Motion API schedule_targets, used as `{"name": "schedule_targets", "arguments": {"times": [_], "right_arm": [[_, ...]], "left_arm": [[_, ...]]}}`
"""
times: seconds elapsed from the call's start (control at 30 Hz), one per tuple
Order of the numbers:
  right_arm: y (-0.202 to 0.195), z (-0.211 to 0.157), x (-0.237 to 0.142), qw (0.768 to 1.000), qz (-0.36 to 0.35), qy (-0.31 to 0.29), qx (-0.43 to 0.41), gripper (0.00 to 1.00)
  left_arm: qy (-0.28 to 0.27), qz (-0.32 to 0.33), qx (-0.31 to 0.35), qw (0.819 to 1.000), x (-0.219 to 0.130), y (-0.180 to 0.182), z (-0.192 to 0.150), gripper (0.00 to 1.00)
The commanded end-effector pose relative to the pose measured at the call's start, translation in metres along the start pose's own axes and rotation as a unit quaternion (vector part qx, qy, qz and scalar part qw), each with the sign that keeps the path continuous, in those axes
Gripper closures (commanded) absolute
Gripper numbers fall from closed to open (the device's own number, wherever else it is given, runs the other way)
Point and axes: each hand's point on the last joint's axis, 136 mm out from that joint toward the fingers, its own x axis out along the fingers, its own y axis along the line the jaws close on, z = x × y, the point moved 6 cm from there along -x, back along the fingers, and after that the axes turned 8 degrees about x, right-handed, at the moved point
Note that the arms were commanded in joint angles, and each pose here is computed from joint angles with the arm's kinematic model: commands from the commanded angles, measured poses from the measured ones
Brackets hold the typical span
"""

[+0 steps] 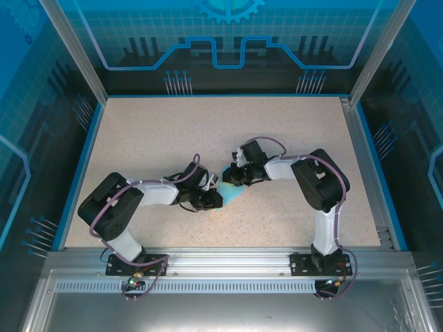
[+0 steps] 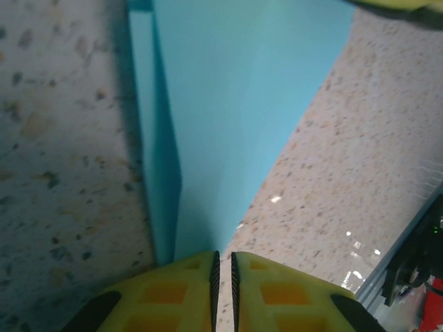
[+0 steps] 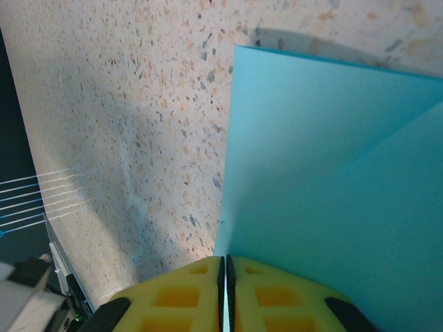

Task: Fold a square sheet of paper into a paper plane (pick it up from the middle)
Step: Fourth fold the wing at the center of the table.

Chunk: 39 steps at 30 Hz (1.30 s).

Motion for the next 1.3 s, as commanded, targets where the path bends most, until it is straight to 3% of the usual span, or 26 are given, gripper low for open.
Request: {"name": "schedule_targets", "arguments": {"times": [0.0,0.23,0.5,0.8,1.27], "right_arm": [[-0.057,-0.014,0.010,0.993,-0.105,0.019,0.049,0.87],[-0.058,-0.014,0.009,0.993,-0.106,0.019,0.049,0.87],[-0.059,-0.015,0.010,0.993,-0.107,0.020,0.050,0.87],[-0.058,-0.014,0.009,0.993,-0.107,0.019,0.051,0.86],[-0.060,-0.014,0.011,0.992,-0.109,0.023,0.055,0.86]], "left_arm": [[0.026,0.037,-0.010,0.999,0.003,0.018,-0.018,0.84],[0.029,0.067,-0.018,0.997,-0.006,0.028,-0.034,0.84],[0.003,0.055,-0.014,0.998,-0.020,0.019,-0.034,0.85],[-0.053,0.032,0.009,0.998,-0.037,-0.005,-0.012,0.85],[-0.065,0.013,0.017,0.998,-0.018,-0.021,0.031,0.84]]}}
